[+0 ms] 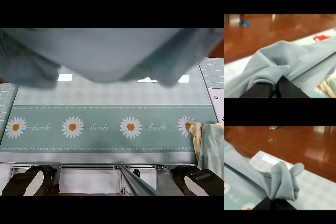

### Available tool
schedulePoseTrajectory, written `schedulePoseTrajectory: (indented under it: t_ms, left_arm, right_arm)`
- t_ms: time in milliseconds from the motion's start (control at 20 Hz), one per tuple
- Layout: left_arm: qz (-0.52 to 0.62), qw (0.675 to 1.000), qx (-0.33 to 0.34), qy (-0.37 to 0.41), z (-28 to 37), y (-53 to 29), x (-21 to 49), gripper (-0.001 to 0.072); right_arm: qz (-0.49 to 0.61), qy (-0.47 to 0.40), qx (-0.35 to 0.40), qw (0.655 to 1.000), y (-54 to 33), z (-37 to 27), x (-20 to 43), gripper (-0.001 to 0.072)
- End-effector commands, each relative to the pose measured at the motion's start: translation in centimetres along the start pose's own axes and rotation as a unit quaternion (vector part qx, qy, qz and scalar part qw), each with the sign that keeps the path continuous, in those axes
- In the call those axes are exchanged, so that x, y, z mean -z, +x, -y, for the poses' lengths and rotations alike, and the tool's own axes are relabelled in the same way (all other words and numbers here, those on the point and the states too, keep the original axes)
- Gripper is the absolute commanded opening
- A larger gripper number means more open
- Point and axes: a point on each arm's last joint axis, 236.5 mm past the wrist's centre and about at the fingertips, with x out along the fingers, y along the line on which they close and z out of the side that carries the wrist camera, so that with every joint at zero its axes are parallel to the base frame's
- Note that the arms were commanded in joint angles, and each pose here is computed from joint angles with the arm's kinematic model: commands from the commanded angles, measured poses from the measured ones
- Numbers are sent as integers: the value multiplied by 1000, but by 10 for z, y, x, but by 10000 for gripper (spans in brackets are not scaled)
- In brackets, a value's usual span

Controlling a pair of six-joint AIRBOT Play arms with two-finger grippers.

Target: Fold the shirts.

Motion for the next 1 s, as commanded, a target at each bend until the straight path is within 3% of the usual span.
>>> schedulePoseTrajectory:
  t_ms: [0,200,400,600,850,900,950]
  left_arm:
    - [-106,994,0,-10,13,-15,61,35]
    - [-190,974,14,-120,-12,10,147,35]
    - [-287,927,39,-238,-43,64,275,35]
    - [-295,902,-31,-313,-97,129,363,35]
    - [-318,884,-73,-335,-145,199,399,38]
    - [-329,879,-64,-338,-147,211,399,93]
    - [-338,877,-52,-338,-149,220,394,374]
  right_arm:
    - [-1,-9,25,1000,-31,-5,18,21]
    - [-112,49,53,991,26,41,77,21]
    - [-229,102,70,966,114,99,161,21]
    - [-261,146,114,947,209,170,210,21]
    - [-280,210,132,927,305,225,248,22]
    - [-282,226,132,923,318,233,251,22]
    - [-280,251,124,918,326,238,250,120]
